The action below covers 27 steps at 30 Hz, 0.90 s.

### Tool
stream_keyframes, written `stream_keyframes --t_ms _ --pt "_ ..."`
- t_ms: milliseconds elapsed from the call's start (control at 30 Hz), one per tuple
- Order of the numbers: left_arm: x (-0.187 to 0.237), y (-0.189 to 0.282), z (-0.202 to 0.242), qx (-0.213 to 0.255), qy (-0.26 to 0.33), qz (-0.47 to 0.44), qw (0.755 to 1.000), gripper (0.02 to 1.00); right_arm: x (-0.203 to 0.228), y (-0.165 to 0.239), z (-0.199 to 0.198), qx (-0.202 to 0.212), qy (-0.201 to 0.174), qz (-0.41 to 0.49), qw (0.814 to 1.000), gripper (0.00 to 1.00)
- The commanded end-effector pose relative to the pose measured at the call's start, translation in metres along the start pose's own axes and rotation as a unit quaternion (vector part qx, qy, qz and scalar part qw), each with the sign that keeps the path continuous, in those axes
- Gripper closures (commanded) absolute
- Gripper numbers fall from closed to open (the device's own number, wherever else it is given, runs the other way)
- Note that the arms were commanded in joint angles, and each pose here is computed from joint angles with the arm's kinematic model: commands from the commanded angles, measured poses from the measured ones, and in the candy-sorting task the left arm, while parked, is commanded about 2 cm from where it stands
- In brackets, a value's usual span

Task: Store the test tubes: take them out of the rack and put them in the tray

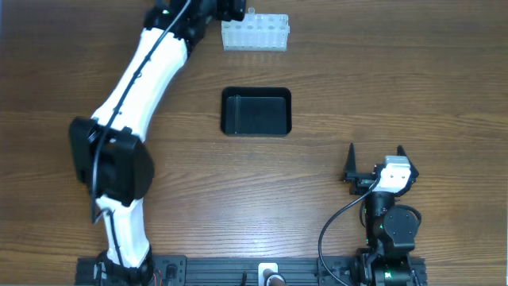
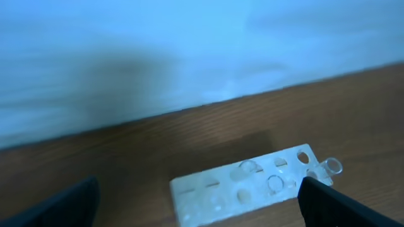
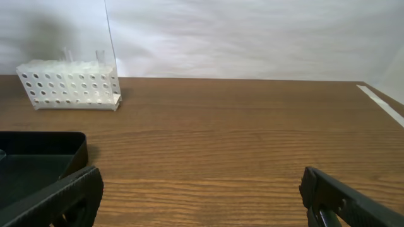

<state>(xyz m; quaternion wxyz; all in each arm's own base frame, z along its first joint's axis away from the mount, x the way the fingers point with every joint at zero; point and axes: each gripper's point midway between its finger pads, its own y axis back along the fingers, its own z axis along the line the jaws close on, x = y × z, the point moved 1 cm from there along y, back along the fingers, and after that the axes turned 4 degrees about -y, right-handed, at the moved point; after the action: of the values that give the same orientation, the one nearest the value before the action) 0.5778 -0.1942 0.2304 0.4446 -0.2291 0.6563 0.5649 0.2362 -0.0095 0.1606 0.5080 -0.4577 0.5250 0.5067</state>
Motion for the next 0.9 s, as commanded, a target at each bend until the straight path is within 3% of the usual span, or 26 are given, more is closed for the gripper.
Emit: stream_keyframes --t_ms 33,900 --pt "0.025 -0.034 -0.016 0.048 -0.048 0.009 0.998 0.018 0.001 0.0 -0.001 0.002 0.002 0.0 1.0 0.007" --pt "0.053 -0.083 -0.01 0.043 -0.05 -0.002 0.998 0.018 0.001 0.0 -0.001 0.002 0.002 0.0 1.0 0.009"
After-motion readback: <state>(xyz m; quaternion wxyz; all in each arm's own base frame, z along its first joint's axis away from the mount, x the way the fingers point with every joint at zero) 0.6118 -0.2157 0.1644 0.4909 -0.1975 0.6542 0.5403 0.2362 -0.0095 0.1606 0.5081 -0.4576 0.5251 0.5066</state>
